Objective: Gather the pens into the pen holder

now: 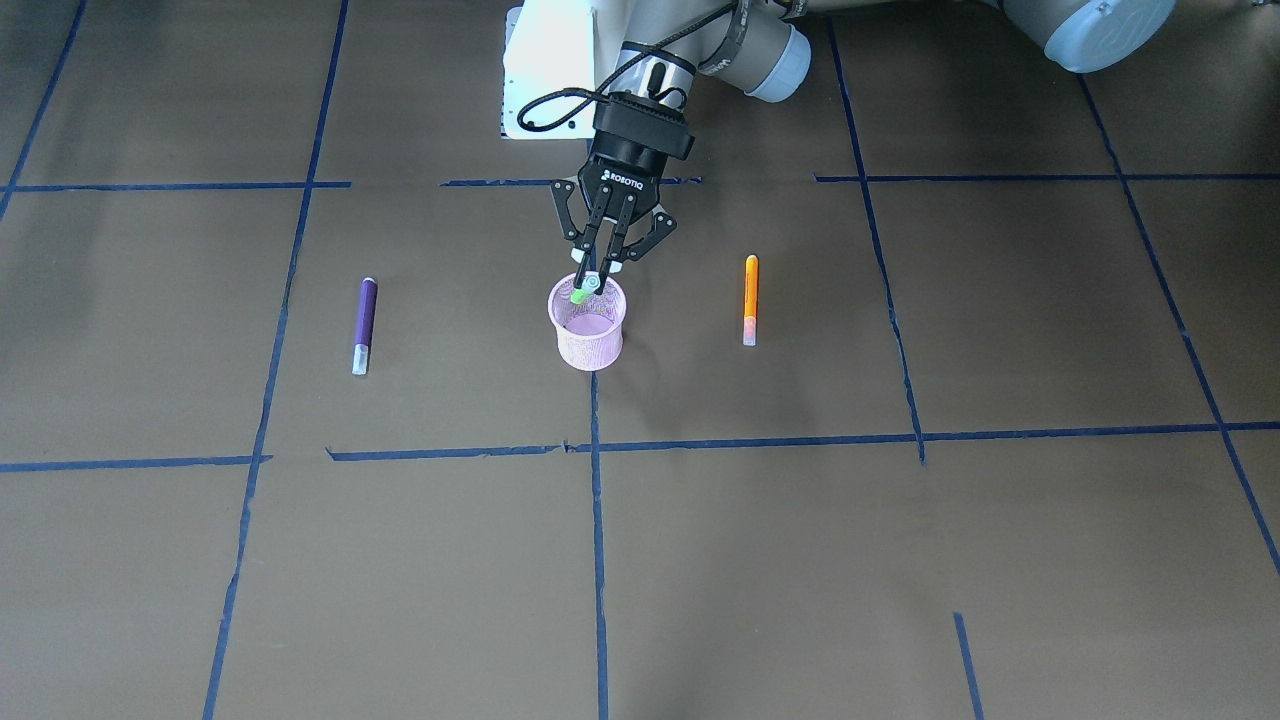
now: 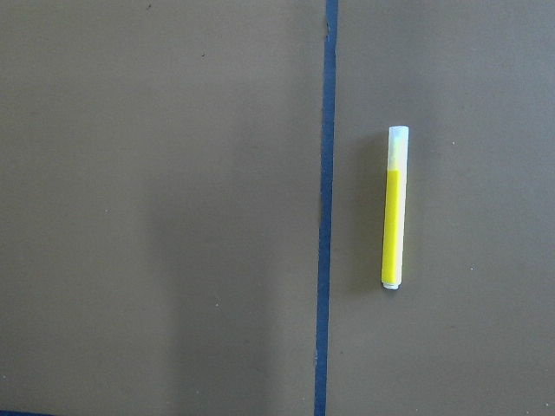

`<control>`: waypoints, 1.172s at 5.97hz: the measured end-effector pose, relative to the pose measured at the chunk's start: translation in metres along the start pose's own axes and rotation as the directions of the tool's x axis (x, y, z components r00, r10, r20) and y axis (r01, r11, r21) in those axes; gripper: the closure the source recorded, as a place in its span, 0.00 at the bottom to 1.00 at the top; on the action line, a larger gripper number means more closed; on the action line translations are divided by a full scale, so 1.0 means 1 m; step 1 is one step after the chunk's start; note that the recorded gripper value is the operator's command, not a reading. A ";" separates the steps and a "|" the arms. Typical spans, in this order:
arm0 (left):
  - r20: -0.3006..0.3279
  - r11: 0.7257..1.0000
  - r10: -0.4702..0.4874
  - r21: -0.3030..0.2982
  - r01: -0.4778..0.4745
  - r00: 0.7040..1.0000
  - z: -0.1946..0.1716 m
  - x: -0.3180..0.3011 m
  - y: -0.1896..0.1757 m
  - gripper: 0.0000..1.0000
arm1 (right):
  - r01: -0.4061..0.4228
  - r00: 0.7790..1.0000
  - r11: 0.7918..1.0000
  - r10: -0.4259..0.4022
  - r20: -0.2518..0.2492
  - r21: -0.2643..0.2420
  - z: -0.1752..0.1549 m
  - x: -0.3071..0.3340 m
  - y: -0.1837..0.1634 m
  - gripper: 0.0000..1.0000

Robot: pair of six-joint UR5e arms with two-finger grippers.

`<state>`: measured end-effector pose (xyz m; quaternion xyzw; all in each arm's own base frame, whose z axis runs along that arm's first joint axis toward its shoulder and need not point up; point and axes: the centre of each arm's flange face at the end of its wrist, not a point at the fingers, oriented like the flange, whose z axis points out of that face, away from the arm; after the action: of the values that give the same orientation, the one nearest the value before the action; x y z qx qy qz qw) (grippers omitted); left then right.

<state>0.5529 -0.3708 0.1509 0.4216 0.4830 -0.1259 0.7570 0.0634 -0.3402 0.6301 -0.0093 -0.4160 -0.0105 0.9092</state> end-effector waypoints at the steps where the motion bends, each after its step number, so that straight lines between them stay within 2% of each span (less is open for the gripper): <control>1: 0.015 1.000 0.006 0.002 -0.006 1.000 0.008 -0.004 0.008 0.00 | -0.004 1.000 1.000 0.004 0.001 -0.006 0.003 0.001 0.000 0.00; 3: -0.010 1.000 -0.011 0.013 0.011 1.000 0.007 -0.005 0.007 0.00 | -0.004 1.000 0.999 0.004 -0.007 -0.033 0.013 0.004 -0.001 0.00; 5: -0.111 0.998 -0.065 0.019 0.068 0.992 -0.027 0.006 -0.033 0.00 | -0.012 1.000 0.999 0.011 -0.014 -0.051 0.036 0.026 -0.007 0.01; 6: -0.144 0.997 -0.077 -0.004 0.077 0.987 -0.041 -0.008 -0.048 0.00 | -0.013 0.999 0.999 0.012 -0.036 -0.051 0.055 0.042 -0.019 0.01; 7: -0.147 0.997 -0.075 -0.024 0.072 0.986 -0.050 -0.030 -0.051 0.00 | -0.020 0.995 0.998 0.014 -0.095 -0.063 0.074 0.049 -0.045 0.00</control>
<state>0.4754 -0.3706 0.1408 0.4045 0.5542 -0.1175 0.7180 0.0384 -0.3836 0.7160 -0.0415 -0.3721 -0.0167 0.9271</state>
